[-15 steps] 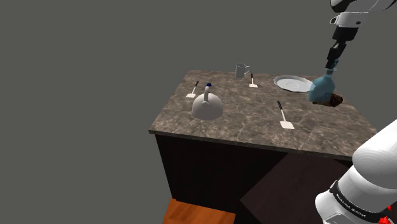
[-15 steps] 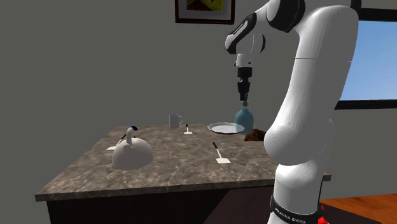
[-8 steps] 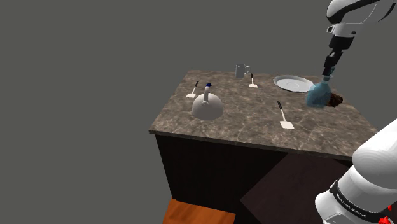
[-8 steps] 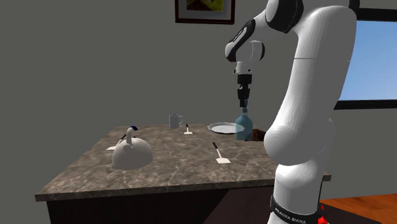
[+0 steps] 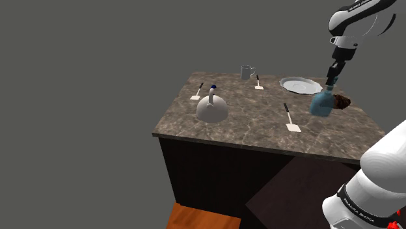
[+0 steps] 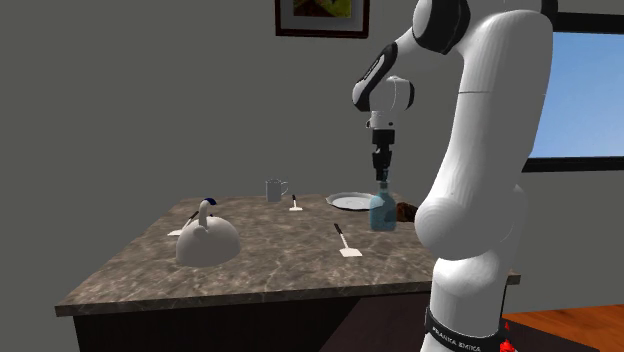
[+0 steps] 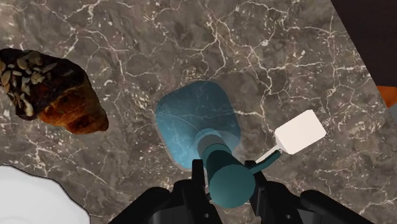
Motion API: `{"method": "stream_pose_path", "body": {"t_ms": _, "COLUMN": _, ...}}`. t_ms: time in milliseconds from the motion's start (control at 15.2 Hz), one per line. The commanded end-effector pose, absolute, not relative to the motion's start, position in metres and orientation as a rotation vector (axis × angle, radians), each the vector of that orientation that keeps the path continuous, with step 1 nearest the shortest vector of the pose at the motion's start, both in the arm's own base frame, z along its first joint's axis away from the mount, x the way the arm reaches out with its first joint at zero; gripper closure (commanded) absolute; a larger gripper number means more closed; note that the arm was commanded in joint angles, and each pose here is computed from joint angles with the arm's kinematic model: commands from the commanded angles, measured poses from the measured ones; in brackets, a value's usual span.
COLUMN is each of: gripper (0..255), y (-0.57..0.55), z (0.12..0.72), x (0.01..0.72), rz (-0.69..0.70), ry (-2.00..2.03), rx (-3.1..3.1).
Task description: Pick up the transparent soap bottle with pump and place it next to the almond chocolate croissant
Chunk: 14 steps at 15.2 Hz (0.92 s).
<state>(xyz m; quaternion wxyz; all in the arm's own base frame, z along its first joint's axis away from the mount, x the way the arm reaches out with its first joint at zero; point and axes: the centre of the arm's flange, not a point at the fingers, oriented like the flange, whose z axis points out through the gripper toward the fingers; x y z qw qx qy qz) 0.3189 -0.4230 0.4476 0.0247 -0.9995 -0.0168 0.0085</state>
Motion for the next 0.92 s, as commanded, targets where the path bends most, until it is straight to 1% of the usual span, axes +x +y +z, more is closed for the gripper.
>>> {"method": "stream_pose_path", "body": {"t_ms": 0, "gripper": 255, "y": -0.4234, "z": 0.4369, "x": 0.3191, "rz": 0.025, "ry": -0.052, "rx": -3.092}}
{"method": "stream_pose_path", "body": {"t_ms": 66, "gripper": 255, "y": -0.4234, "z": 0.4288, "x": 0.3191, "rz": 0.025, "ry": -0.052, "rx": -3.092}}
{"method": "stream_pose_path", "body": {"t_ms": 594, "gripper": 255, "y": -0.4234, "z": 0.4288, "x": 0.3191, "rz": 0.025, "ry": -0.052, "rx": -3.092}}
{"method": "stream_pose_path", "body": {"t_ms": 660, "gripper": 0, "y": -0.4233, "z": 0.4289, "x": 0.3192, "rz": 0.025, "ry": -0.052, "rx": -3.092}}
{"method": "stream_pose_path", "body": {"t_ms": 858, "gripper": 0, "y": -0.4234, "z": 0.4289, "x": 0.3192, "rz": 0.025, "ry": -0.052, "rx": -3.092}}
